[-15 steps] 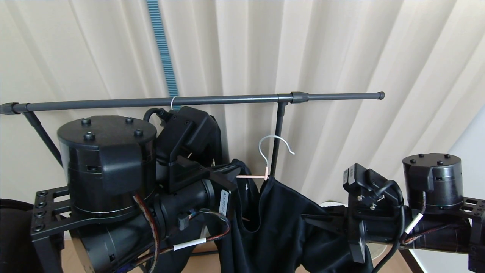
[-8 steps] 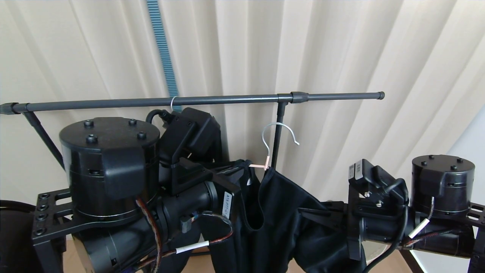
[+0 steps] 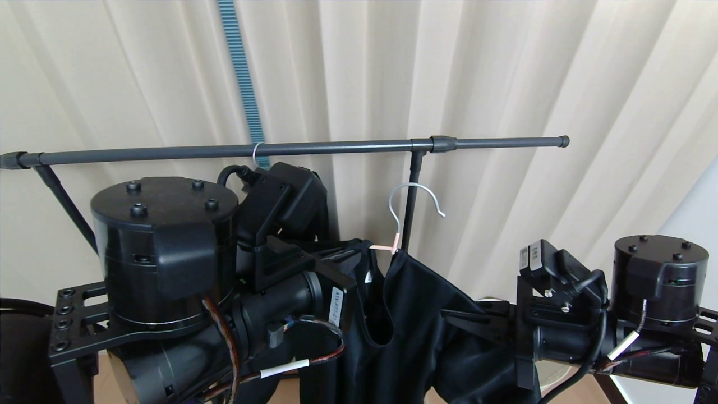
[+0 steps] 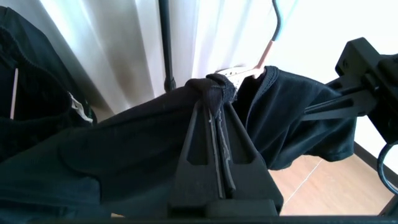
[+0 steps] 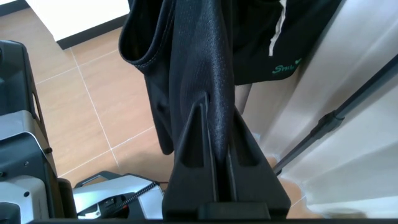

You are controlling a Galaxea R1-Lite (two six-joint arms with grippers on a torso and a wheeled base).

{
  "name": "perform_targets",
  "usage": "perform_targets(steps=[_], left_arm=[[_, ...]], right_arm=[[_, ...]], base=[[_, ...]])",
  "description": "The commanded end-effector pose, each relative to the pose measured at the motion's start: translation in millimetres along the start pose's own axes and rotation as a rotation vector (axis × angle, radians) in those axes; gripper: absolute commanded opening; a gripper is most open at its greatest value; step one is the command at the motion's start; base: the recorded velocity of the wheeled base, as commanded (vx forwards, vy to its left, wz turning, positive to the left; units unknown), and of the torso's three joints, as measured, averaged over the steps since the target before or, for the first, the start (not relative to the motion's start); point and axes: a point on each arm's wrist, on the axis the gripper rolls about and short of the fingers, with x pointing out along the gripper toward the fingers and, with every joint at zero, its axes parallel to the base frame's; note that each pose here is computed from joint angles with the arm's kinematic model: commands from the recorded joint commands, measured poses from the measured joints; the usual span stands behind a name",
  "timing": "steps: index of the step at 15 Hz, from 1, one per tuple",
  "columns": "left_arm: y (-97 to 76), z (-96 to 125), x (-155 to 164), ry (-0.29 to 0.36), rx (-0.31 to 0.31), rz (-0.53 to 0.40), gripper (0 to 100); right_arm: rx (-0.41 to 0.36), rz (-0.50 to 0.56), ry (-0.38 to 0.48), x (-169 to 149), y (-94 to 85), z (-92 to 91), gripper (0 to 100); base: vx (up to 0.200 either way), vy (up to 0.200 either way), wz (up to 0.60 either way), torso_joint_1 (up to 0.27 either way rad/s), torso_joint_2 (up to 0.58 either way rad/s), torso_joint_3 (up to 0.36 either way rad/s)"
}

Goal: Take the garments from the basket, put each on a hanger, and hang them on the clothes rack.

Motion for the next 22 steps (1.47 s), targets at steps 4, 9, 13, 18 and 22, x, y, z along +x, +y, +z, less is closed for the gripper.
perform_targets(steps=[4, 9, 13, 18, 22], left_arm=[[0.3, -2, 1, 0.007, 0.004, 0.002, 0], [-0.5, -3, -1, 0.009, 0.007, -0.002, 100], [1.5, -3, -4, 0.004, 0.003, 0.004, 100], [38.9, 0, -23, -0.029, -0.035, 0.085, 100], [69.7, -9, -45, -0.033, -0.076, 0.012, 100]], right_arm=[[-0.009, -0.004, -0.015, -1, -0.3, 1.6, 0], [-0.007, -0.003, -0.012, 0, -0.3, 0.5, 0], [-0.007, -0.013, -0.016, -2, -2.2, 1.2, 0], [0.026, 0.029, -0.056, -21, -26.8, -2.6, 0], [0.035, 0.072, -0.064, -24, -31.5, -5.4, 0]], base=[[0.0, 0.0, 0.0, 0.0, 0.0, 0.0], [0.0, 0.0, 0.0, 0.0, 0.0, 0.0], [0.0, 0.0, 0.0, 0.0, 0.0, 0.0], [0.0, 0.0, 0.0, 0.0, 0.0, 0.0], [0.0, 0.0, 0.0, 0.0, 0.0, 0.0]])
